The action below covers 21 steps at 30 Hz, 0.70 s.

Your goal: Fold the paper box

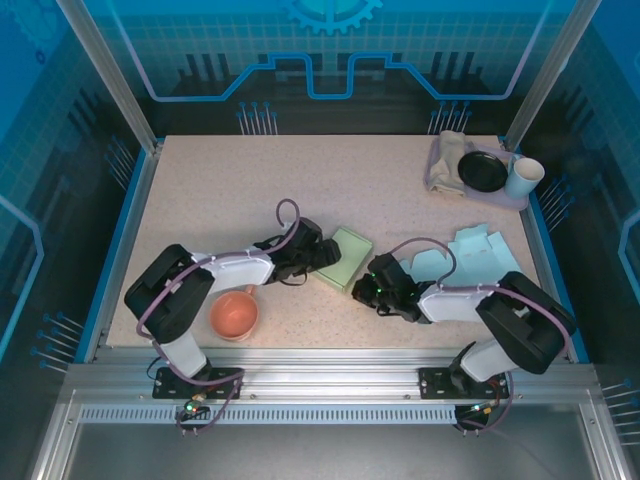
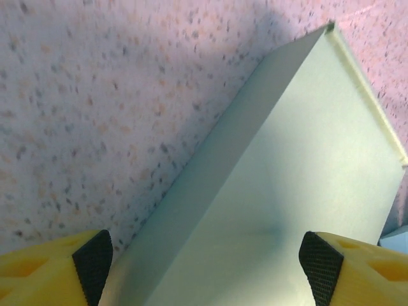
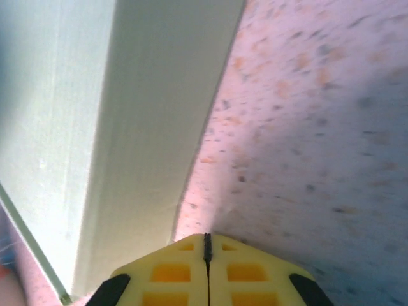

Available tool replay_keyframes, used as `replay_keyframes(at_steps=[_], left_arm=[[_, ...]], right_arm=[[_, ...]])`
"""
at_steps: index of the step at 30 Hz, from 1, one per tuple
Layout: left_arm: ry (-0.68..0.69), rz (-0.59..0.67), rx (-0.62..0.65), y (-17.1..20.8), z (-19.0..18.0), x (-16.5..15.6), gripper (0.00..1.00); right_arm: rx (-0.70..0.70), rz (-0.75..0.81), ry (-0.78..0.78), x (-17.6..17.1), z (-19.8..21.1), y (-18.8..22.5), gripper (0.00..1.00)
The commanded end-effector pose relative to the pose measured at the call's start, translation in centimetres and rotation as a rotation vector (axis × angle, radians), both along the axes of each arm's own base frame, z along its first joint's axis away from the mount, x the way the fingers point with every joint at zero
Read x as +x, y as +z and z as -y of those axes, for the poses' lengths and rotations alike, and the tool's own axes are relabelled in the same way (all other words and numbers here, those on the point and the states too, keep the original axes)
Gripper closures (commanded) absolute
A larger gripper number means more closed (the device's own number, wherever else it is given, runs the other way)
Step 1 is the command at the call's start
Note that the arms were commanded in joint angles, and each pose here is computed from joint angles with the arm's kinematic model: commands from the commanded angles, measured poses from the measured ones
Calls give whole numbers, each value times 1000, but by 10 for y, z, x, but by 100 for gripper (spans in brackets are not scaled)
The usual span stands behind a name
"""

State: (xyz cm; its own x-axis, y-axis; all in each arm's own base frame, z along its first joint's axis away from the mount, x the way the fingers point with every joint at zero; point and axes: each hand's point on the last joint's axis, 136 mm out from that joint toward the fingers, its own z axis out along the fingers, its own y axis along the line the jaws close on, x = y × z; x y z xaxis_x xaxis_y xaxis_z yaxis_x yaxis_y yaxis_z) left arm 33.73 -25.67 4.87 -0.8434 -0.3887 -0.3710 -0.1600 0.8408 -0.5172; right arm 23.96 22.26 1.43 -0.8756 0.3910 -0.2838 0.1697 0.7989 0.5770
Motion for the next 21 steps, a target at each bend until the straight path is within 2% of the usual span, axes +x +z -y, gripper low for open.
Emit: replay_keyframes(at_steps=[1,6,8,11,15,21], left_arm=[[-9,4,56,14,-17,-4,17],[6,38,38,25,-29,-27,17],[8,54,48,25,-32,-41,16],[-3,71,38,25,-25,-60,16],[-26,55,-11,19,-6,-71,16],[-32,21,-26,3,15,-64,17]], right_arm=[[-230,55,36,-3,38,4,86],[-447,256,100,11,73,64,56],[-525,343,130,19,84,98,38],[-572,526,243,29,80,143,21],[-510,596,283,52,79,169,16],[-418,519,406,104,70,153,19]])
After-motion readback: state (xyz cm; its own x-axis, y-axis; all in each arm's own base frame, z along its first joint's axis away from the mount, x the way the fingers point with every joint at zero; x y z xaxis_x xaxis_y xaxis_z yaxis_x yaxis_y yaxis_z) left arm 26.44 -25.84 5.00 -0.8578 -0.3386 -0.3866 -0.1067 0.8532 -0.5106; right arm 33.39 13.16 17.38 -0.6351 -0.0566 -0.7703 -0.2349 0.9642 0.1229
